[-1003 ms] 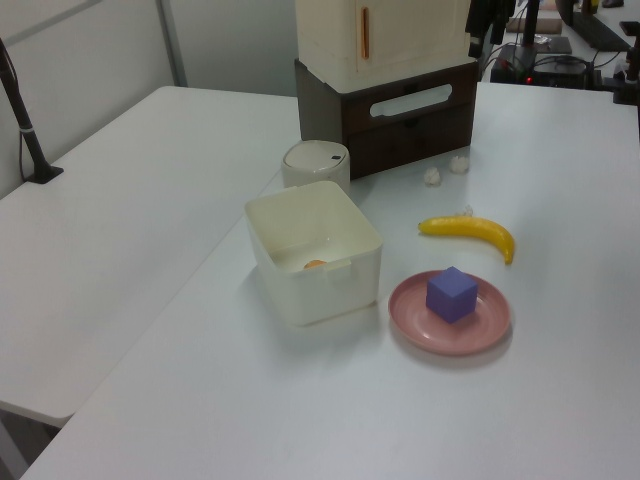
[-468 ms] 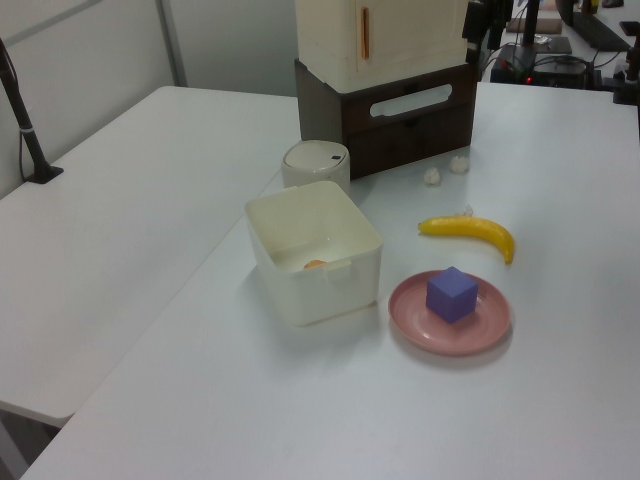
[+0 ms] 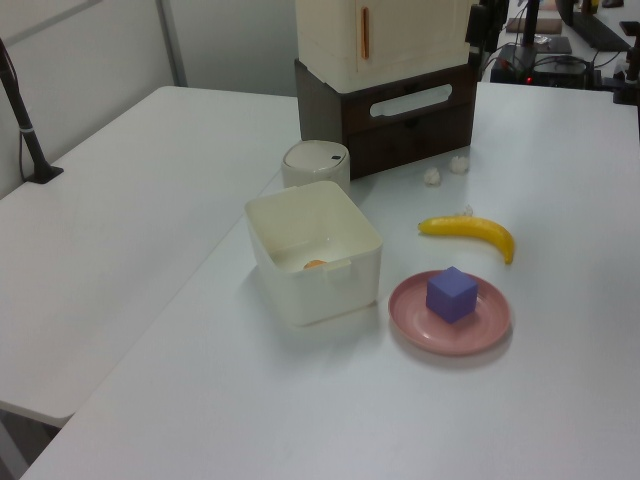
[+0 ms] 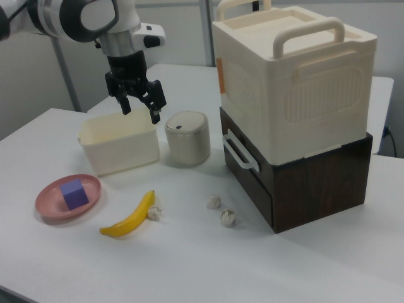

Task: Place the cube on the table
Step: 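Move the open gripper from rest toward the pink plate, then lower the gripper over the purple cube on the pink plate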

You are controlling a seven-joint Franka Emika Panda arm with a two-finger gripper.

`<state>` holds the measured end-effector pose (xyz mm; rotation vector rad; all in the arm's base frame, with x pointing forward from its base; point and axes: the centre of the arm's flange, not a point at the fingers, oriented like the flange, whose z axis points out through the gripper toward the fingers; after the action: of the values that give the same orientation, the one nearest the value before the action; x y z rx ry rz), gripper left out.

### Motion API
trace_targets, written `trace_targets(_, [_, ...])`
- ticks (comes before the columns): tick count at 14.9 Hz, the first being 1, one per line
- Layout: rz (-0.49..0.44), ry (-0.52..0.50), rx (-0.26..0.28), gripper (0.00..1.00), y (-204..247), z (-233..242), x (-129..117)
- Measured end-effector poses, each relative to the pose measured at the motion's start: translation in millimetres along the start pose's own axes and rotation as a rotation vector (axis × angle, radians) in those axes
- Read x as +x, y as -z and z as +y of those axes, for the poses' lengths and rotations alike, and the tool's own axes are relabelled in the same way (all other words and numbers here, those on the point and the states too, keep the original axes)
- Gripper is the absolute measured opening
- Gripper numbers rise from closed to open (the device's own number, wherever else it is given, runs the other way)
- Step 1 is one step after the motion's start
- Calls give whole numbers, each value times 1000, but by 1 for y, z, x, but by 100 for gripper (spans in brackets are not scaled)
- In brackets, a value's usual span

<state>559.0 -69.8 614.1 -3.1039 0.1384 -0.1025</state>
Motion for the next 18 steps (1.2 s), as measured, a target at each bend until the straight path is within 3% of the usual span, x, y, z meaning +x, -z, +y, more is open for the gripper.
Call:
trace_targets(4, [-43, 91, 3, 100, -22, -5, 0])
trace_targets(14, [-186, 266, 10, 100, -90, -83, -17])
trace_targets(16, [-208, 253, 5, 100, -100, -100, -23])
trace_targets(18, [-205, 157, -11, 100, -110, -122, -27])
